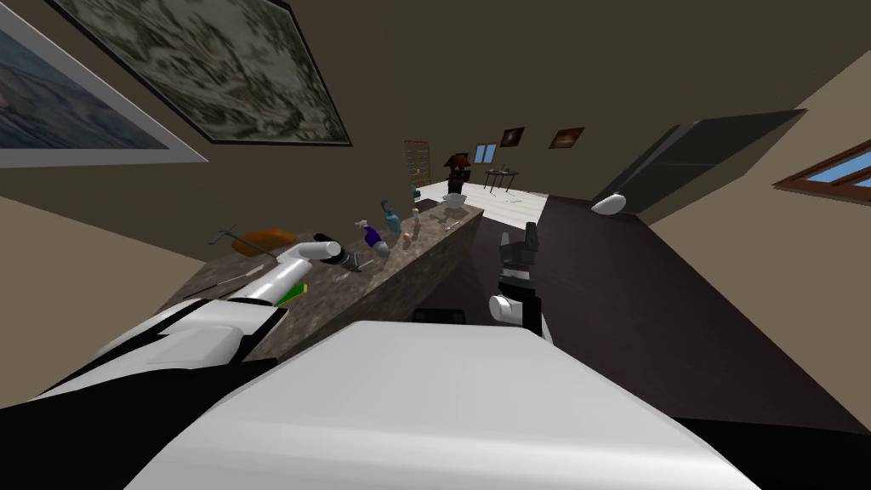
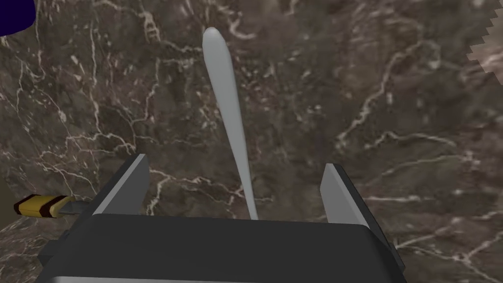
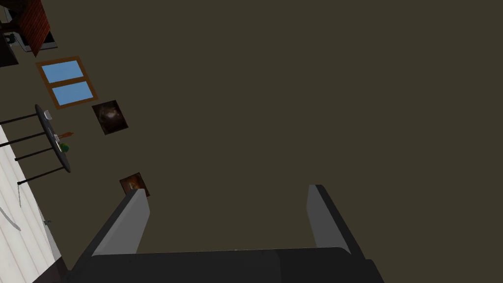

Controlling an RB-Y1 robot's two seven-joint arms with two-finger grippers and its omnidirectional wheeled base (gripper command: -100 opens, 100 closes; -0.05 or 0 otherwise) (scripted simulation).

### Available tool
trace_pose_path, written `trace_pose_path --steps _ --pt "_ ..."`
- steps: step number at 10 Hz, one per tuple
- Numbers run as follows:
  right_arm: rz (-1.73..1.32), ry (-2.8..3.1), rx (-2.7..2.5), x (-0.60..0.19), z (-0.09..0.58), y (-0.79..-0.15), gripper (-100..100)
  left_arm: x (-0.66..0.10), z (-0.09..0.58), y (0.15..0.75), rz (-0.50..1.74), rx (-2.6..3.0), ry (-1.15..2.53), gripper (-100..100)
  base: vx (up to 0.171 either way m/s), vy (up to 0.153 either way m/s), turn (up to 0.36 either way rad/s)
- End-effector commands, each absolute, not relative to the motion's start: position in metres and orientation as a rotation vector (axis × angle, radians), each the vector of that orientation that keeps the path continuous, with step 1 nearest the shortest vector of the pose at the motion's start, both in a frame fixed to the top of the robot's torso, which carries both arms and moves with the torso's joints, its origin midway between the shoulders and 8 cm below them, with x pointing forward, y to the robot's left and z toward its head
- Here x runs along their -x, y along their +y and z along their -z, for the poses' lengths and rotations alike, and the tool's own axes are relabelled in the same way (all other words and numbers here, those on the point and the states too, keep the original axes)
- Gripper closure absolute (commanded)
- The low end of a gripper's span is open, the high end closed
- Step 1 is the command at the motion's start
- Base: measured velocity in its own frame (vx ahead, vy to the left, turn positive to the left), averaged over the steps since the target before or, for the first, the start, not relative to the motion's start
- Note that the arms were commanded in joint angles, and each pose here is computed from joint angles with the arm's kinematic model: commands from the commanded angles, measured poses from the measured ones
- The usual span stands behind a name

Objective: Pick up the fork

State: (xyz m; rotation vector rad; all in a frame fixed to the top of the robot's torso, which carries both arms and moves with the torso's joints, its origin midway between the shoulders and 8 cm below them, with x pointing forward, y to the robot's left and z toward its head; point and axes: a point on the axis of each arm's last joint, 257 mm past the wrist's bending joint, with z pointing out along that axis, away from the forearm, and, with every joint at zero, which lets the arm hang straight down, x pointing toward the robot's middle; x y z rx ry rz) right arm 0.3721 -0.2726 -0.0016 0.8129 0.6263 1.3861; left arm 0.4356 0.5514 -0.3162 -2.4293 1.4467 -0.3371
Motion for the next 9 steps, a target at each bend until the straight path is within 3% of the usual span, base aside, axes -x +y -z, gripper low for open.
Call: trace_pose_path --steps 1,9 --pt "-1.386 0.626 -0.813 -0.372 0.002 -0.273 0 -0.424 0.318 0.553 0.289 2.471 1.444 -100 0.008 0.049 -0.08" --pt "-1.386 0.626 -0.813 -0.372 0.002 -0.273 0 -0.345 0.333 0.573 -0.009 2.737 1.363 -100 0.01 0.065 -0.082"
